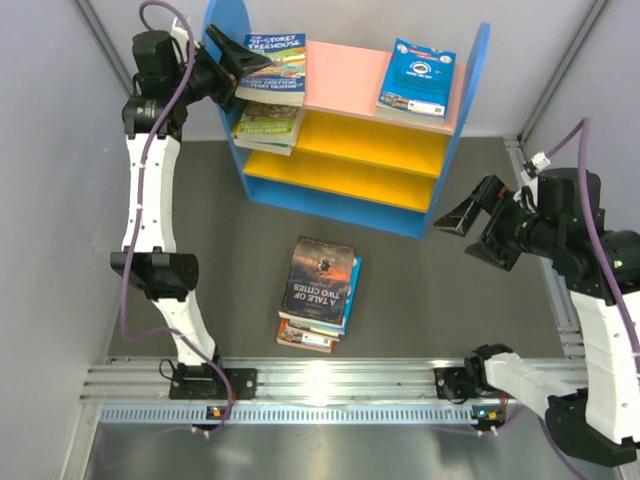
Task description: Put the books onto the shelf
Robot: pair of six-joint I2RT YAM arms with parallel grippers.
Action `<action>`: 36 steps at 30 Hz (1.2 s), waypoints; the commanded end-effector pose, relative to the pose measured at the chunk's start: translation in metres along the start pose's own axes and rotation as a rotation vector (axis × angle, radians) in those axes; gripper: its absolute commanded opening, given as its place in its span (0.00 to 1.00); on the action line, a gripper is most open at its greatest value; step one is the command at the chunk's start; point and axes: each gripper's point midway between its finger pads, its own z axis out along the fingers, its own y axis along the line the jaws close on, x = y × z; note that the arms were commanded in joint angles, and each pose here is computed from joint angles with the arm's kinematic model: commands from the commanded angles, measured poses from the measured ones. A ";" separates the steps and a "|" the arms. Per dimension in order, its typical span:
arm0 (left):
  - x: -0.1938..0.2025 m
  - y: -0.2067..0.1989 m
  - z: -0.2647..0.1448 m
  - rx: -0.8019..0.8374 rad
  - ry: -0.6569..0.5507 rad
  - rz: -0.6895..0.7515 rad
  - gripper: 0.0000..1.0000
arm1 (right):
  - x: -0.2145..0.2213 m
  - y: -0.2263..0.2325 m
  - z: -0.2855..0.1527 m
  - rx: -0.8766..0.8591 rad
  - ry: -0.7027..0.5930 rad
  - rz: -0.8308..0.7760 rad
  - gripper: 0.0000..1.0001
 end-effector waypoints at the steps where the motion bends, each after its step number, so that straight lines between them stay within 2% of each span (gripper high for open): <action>1: -0.016 0.018 -0.027 -0.107 -0.060 -0.027 0.99 | -0.004 0.004 0.005 -0.020 -0.002 0.010 1.00; 6: -0.027 0.055 -0.055 -0.286 -0.129 -0.045 0.99 | -0.001 0.002 0.012 -0.021 0.018 0.019 1.00; 10: -0.047 0.076 -0.092 -0.438 -0.243 -0.005 0.99 | 0.002 0.002 0.015 -0.027 0.031 0.021 1.00; 13: -0.058 0.080 -0.115 -0.526 -0.320 0.064 0.99 | 0.003 0.000 0.016 -0.025 0.037 0.016 1.00; 19: -0.058 0.054 -0.143 -0.526 -0.381 0.196 0.99 | 0.004 -0.001 0.020 -0.028 0.045 -0.005 1.00; 22: -0.034 0.056 -0.156 -0.542 -0.339 0.220 0.99 | 0.008 0.004 0.030 -0.094 0.064 -0.040 1.00; 26: 0.026 0.096 -0.176 -0.658 -0.206 0.176 0.99 | 0.037 -0.003 0.062 -0.172 0.188 -0.017 1.00; 29: 0.076 0.124 -0.180 -0.711 -0.118 0.147 0.99 | 0.049 0.003 0.082 -0.241 0.219 0.002 1.00; 33: 0.162 0.148 -0.161 -0.684 0.068 0.116 0.99 | 0.087 -0.001 0.127 -0.268 0.320 0.043 1.00; 34: 0.177 0.152 -0.156 -0.667 0.104 0.103 0.99 | 0.088 0.010 0.135 -0.309 0.314 0.053 0.99; 35: 0.202 0.168 -0.156 -0.677 0.160 0.065 0.99 | 0.101 0.012 0.146 -0.300 0.348 0.044 0.98; 36: 0.215 0.162 -0.145 -0.601 0.190 0.063 0.99 | 0.109 0.010 0.154 -0.287 0.366 0.045 0.98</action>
